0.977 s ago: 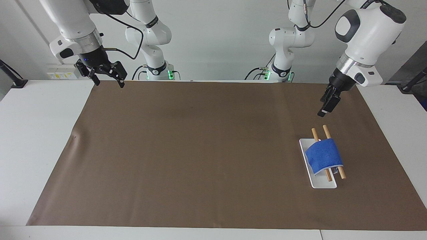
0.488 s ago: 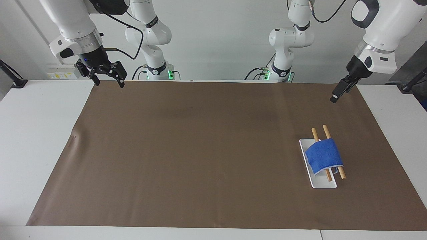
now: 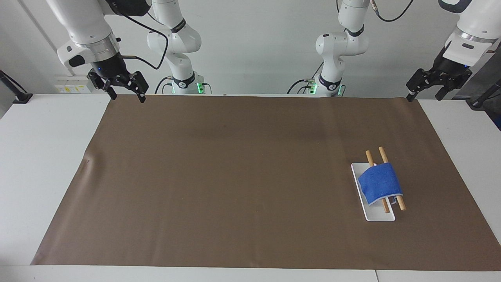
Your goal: Right arm passes towel to left arm to hang
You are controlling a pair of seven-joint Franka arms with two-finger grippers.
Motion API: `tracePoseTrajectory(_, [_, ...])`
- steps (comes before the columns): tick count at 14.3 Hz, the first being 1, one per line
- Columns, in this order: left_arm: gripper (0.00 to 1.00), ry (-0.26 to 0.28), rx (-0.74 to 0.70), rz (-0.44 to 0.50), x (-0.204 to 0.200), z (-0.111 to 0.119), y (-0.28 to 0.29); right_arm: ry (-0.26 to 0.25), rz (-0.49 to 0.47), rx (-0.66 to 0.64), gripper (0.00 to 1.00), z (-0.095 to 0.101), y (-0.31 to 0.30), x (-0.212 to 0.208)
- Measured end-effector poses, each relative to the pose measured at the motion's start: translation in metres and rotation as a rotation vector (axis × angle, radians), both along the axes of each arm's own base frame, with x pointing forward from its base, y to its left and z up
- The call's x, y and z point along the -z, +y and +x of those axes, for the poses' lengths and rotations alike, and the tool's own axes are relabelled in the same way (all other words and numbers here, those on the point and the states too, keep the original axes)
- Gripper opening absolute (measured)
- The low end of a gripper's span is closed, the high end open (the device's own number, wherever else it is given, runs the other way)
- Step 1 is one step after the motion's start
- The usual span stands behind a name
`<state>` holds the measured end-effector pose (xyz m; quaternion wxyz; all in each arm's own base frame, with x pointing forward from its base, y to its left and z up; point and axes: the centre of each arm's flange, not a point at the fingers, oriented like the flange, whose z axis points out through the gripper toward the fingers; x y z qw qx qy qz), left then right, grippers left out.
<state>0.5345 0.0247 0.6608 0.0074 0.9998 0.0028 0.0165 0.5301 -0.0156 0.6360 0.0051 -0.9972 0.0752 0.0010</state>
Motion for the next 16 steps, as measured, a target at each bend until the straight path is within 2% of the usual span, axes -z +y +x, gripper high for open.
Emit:
tracePoseTrajectory(8, [1.0, 0.058, 0.032, 0.0, 0.003, -0.009, -0.018, 0.001, 0.0, 0.003, 1.0, 0.0, 0.0, 0.0])
tracePoseTrajectory(16, [1.0, 0.054, 0.031, 0.0, 0.002, -0.009, -0.017, 0.003, 0.0, 0.003, 1.0, 0.0, 0.0, 0.001])
